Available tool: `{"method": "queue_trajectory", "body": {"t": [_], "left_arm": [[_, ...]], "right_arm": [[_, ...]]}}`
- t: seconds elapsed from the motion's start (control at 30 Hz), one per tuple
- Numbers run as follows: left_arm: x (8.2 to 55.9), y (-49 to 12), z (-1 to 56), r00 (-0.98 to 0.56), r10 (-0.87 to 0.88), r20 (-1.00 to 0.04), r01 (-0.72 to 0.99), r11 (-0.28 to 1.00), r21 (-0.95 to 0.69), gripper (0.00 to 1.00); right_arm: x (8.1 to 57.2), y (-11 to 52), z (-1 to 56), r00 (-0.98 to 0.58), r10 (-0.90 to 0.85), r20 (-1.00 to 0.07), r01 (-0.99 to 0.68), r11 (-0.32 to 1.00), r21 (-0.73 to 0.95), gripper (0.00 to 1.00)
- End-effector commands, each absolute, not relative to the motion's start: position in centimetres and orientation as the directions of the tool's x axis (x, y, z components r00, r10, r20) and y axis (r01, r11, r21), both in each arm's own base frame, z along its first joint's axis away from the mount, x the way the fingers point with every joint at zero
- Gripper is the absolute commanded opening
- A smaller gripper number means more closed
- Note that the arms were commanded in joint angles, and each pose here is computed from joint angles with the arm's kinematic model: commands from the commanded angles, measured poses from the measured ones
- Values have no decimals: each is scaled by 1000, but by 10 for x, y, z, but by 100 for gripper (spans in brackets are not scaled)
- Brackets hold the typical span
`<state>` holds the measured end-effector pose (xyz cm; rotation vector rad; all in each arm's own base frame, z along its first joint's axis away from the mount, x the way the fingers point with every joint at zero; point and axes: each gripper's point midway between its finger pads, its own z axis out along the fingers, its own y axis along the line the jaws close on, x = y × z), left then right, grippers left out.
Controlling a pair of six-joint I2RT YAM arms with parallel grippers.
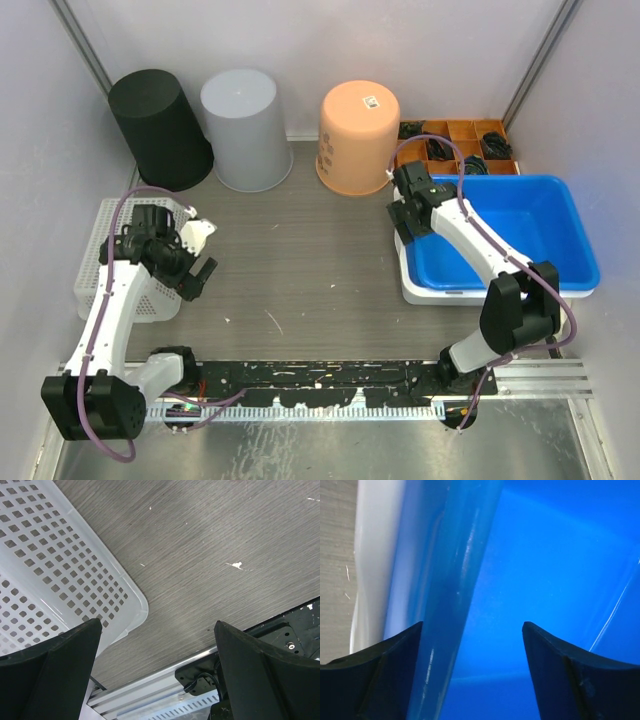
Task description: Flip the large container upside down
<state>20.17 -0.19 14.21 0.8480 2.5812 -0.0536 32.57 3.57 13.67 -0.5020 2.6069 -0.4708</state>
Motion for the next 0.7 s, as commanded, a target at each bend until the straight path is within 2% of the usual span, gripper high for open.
{"method": "queue_trajectory", "body": {"t": [0.0, 0.07, 0.1, 0.17, 0.2, 0.3, 0.4, 0.53, 0.67], "left_arm": [[207, 0, 145, -699, 569, -433, 576, 807, 132, 99], [207, -1, 144, -702, 562, -437, 573, 811, 122, 99], [207, -2, 143, -703, 560, -438, 572, 811, 118, 99], [208, -1, 142, -706, 558, -436, 571, 813, 116, 99], [209, -1, 143, -705, 559, -435, 571, 812, 118, 99], [210, 0, 145, -709, 560, -429, 570, 813, 119, 99], [211, 2, 149, -709, 564, -423, 570, 811, 127, 99], [213, 3, 157, -710, 569, -415, 572, 810, 132, 99], [217, 3, 167, -717, 559, -417, 563, 817, 126, 98]], "right_arm": [[321, 26, 99, -845, -452, -285, -295, 839, -456, 78], [319, 26, 88, -850, -456, -262, -309, 836, -453, 63], [319, 28, 85, -851, -457, -258, -316, 839, -443, 50], [320, 35, 85, -848, -459, -265, -333, 850, -408, 7], [319, 39, 87, -845, -464, -265, -348, 854, -386, 2], [318, 52, 106, -825, -491, -278, -403, 857, -320, 1], [314, 55, 153, -790, -522, -321, -446, 849, -282, 1], [309, 69, 248, -682, -517, -517, -520, 840, -155, 1], [289, 87, 320, -594, -463, -658, -620, 785, 8, 1]]}}
